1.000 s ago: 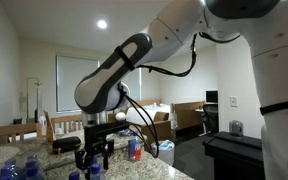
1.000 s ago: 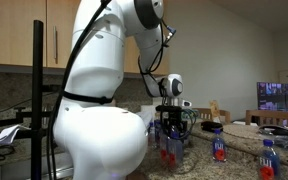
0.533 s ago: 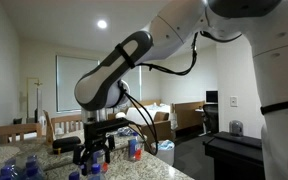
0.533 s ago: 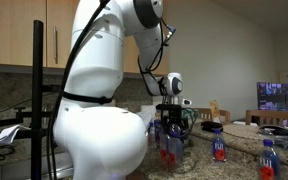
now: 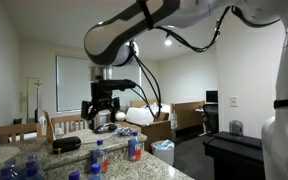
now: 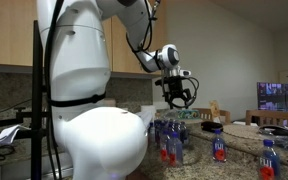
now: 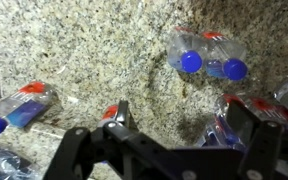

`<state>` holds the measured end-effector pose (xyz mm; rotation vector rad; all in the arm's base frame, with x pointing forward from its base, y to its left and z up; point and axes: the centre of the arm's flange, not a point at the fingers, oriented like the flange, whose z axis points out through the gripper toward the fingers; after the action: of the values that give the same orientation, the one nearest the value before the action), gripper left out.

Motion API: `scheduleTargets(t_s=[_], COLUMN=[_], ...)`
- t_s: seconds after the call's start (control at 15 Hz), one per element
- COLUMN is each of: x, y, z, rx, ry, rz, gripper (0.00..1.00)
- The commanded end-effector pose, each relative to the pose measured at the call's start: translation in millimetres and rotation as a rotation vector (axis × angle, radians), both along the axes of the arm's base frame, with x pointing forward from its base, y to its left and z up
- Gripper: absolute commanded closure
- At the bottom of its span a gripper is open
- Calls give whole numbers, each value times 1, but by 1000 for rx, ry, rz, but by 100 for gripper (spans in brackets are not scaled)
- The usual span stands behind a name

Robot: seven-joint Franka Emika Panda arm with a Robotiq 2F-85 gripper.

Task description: Move the three water bottles on the right forward and arrange them in a line

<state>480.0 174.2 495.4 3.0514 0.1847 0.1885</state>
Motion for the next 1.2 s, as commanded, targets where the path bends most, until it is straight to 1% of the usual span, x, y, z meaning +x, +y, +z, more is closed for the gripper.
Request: scheduleTargets(t_s=[0.0, 0.13, 0.4, 0.53, 0.67, 0.8, 0.87, 1.0, 1.13], x=[10, 30, 75, 104, 136, 170, 185, 210, 226], y=[-54, -103, -216, -266, -305, -334, -342, -351, -354], z=[21, 22, 20, 22, 21, 13, 5, -18, -41], rx=[-27, -34, -41, -53, -66, -64, -61, -35, 6], ry=[10, 24, 49, 61, 72, 92, 108, 138, 144], rz=[-27, -48, -46, -31, -5, 31, 53, 95, 94], gripper=[0, 0, 0, 0, 0, 0, 0, 0, 0])
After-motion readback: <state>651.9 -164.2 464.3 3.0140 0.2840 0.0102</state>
